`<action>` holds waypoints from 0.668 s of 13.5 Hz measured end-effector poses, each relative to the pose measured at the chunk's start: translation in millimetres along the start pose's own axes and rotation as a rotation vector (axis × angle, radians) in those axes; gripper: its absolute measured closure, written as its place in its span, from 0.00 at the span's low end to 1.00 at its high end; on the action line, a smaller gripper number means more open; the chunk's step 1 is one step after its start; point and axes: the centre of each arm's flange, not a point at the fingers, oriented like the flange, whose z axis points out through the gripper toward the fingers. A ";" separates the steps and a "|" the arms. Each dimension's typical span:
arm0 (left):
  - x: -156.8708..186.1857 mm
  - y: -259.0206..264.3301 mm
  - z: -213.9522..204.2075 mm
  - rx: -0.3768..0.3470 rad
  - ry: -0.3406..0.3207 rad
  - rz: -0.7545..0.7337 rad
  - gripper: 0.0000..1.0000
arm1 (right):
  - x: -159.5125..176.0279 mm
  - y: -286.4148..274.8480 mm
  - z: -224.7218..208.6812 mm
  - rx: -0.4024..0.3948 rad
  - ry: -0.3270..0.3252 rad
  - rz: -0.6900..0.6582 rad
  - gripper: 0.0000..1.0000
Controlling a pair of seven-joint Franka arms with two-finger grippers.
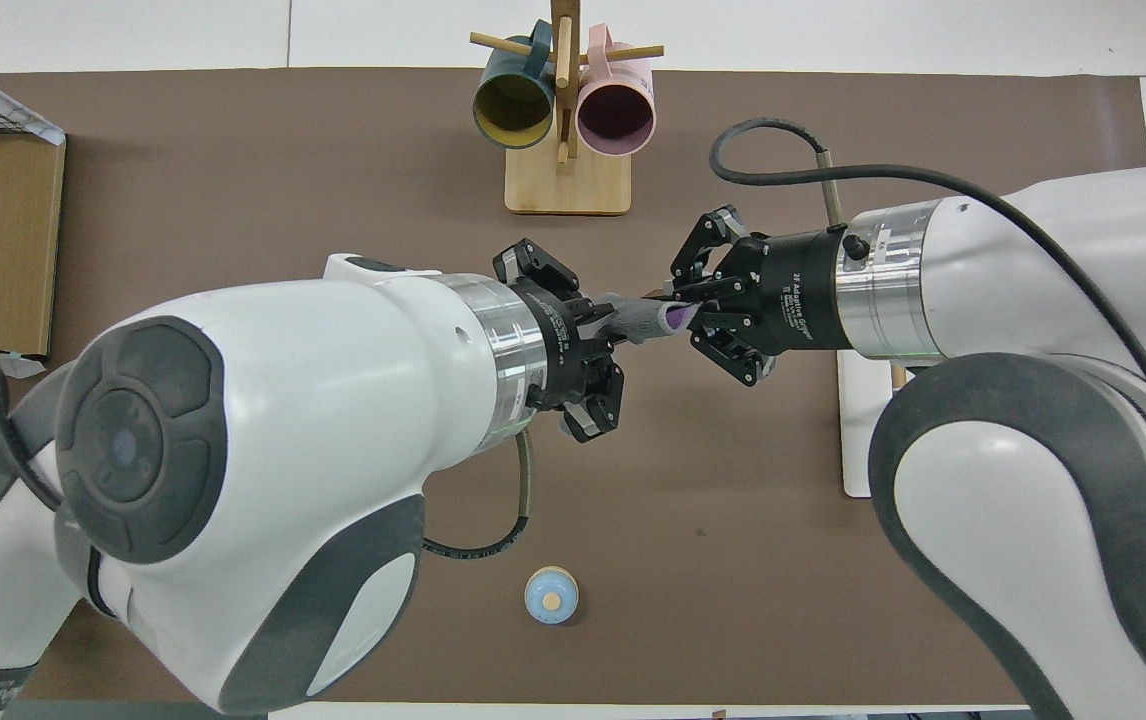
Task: Fold towel and hang on rack
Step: 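Carry the towel to the dowel rack while the left gripper withdraws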
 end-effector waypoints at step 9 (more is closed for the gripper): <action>30.0 32.1 8.3 -0.019 0.046 0.078 0.00 | 82.6 55.6 2.5 -0.231 0.191 -0.531 0.98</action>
